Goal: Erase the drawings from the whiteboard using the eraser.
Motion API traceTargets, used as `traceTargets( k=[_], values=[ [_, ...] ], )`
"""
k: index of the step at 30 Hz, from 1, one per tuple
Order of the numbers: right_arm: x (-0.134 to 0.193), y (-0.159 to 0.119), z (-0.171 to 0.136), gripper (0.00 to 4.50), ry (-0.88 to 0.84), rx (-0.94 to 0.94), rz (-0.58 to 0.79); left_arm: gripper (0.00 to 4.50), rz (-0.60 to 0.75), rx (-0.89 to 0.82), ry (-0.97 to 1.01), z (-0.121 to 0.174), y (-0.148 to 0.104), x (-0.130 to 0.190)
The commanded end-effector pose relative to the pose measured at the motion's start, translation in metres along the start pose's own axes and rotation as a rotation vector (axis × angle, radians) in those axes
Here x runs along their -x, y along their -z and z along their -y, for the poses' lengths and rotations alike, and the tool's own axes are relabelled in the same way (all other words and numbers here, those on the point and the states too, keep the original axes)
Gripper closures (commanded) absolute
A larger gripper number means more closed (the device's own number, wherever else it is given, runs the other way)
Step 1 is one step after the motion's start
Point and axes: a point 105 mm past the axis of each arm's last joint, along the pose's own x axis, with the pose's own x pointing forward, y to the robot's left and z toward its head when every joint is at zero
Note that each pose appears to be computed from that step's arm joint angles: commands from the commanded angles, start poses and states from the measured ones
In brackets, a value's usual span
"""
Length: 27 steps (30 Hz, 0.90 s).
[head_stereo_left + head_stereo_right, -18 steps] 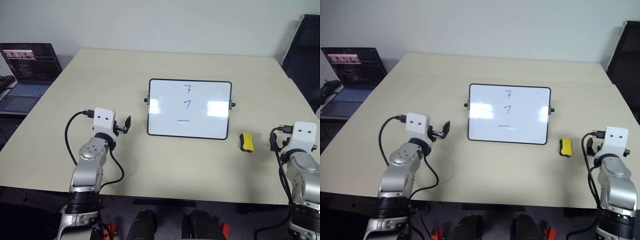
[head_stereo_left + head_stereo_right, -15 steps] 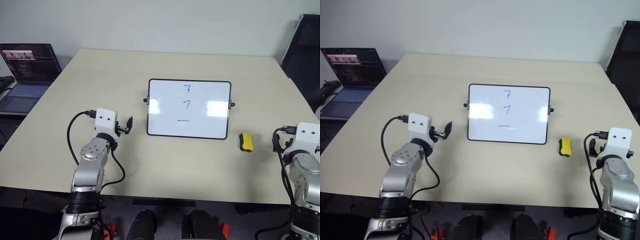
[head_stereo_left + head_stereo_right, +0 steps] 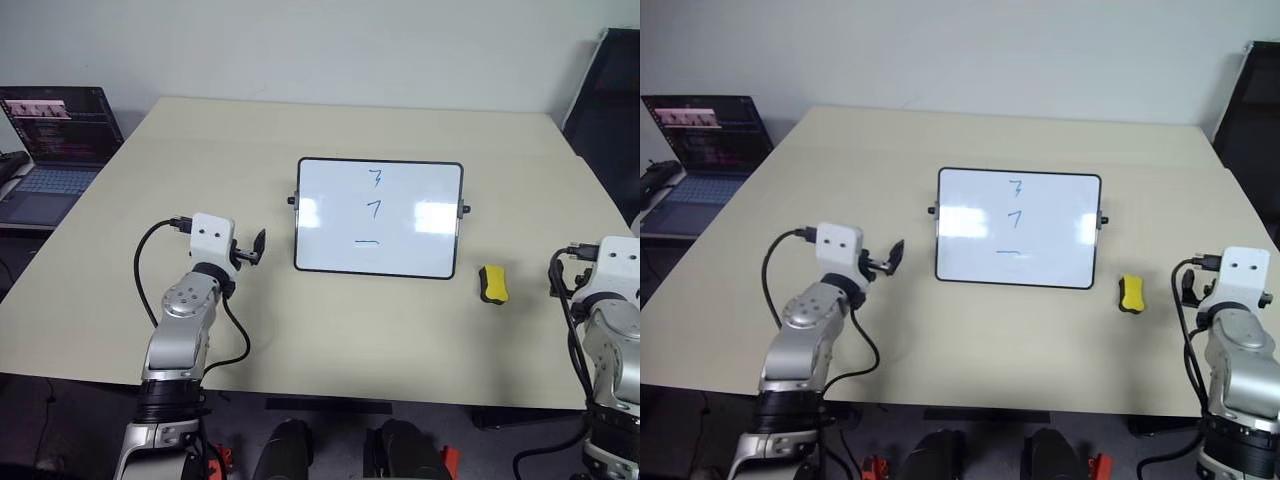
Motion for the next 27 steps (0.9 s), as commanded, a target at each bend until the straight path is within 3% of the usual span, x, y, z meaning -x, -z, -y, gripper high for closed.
traceTargets(
  k=[1, 17, 21, 27],
  values=[
    [0.003, -0.014, -0.006, 0.02, -0.002, -0.006, 0.059, 0.0, 0.054, -0.023, -0.026, -0.014, -0.013, 0.001],
    [0.002, -0.011, -0.021, 0.02, -0.075, -0.013, 0.033, 0.0, 0.086, -0.03, 0.018, -0.012, -0.031, 0.003],
    [0.017, -0.023, -0.014, 0.02, -0.124, -0.003, 0.016, 0.0, 0.182, 0.025, 0.212, 0.003, -0.081, 0.009],
    [0.024, -0.053, -0.014, 0.02, -0.159, -0.021, 0.041, 0.0, 0.255, 0.014, 0.396, 0.017, -0.132, 0.015]
  ],
)
